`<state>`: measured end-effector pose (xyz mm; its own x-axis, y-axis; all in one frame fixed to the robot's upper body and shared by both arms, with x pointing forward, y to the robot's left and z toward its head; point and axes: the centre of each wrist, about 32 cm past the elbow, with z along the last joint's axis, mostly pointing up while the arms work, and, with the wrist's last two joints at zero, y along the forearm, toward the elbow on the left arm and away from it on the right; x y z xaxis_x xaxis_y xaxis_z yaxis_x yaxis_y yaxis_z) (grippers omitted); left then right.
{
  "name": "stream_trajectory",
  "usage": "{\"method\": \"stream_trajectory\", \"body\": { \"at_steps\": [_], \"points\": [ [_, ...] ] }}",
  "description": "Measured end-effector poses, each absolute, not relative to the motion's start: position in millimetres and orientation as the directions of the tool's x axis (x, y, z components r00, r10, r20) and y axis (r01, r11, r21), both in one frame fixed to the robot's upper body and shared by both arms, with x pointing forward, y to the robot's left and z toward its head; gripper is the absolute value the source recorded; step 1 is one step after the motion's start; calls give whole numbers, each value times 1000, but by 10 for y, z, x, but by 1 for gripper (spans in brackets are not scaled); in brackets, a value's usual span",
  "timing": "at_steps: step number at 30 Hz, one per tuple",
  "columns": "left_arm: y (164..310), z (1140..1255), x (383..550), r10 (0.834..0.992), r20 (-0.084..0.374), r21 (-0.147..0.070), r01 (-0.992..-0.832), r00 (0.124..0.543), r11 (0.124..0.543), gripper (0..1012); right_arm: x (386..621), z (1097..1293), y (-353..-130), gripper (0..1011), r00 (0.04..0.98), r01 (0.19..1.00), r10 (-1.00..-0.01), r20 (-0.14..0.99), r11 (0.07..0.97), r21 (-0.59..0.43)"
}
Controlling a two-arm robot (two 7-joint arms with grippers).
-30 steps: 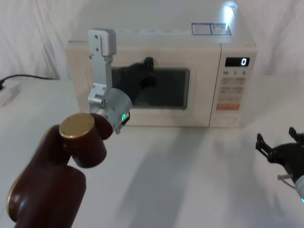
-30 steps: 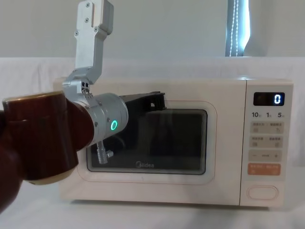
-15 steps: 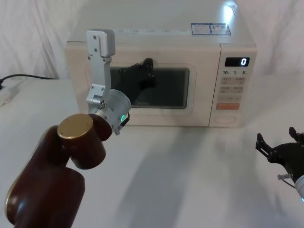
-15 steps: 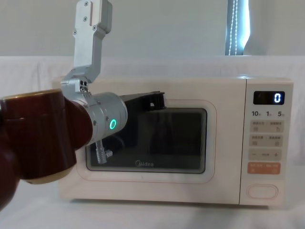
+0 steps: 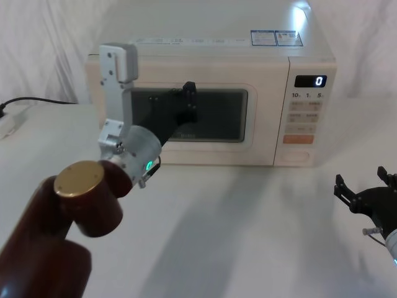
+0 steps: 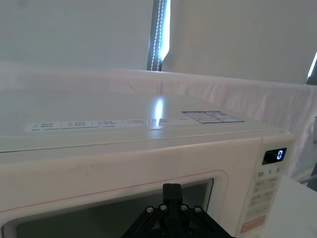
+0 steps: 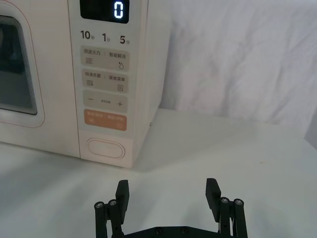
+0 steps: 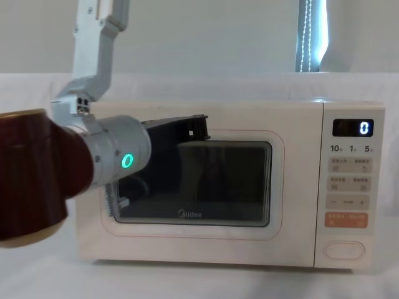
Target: Press the button to open the microwave door with one hand; close the microwave door with the other hand.
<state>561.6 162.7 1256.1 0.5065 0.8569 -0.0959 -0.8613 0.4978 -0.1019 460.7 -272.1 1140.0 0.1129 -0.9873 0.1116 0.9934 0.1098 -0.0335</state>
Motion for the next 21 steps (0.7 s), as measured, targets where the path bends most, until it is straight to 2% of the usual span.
{"method": "stream_trajectory", "body": {
  "at_steps": [5,7,8,11,17,18,21],
  "points": [
    [1730,12550,5497,850,-79,-113,-851,521,512,8,4607,11400,-2721,1002,113,993,-987,112,110,-33],
    [1769,12542,5446,849,-70,-119,-849,524,514,82,4607,11400,-2721,1002,113,993,-987,112,110,-33],
    [1769,12542,5446,849,-70,-119,-849,524,514,82,4607,11400,-2721,1002,113,993,-987,112,110,-33],
    [1835,12525,5381,852,-65,-124,-851,520,510,169,4607,11400,-2721,1002,113,993,-987,112,110,-33],
    [1985,12451,5226,872,-32,-131,-867,489,481,337,4607,11401,-2721,1002,113,993,-987,112,110,-33],
    [2031,12426,5183,880,-23,-133,-874,475,468,399,4607,11400,-2721,1002,113,993,-987,112,110,-33],
    [2118,12361,5099,898,-22,-131,-892,438,432,500,4607,11401,-2721,1002,113,993,-987,112,110,-33]
  ]
}}
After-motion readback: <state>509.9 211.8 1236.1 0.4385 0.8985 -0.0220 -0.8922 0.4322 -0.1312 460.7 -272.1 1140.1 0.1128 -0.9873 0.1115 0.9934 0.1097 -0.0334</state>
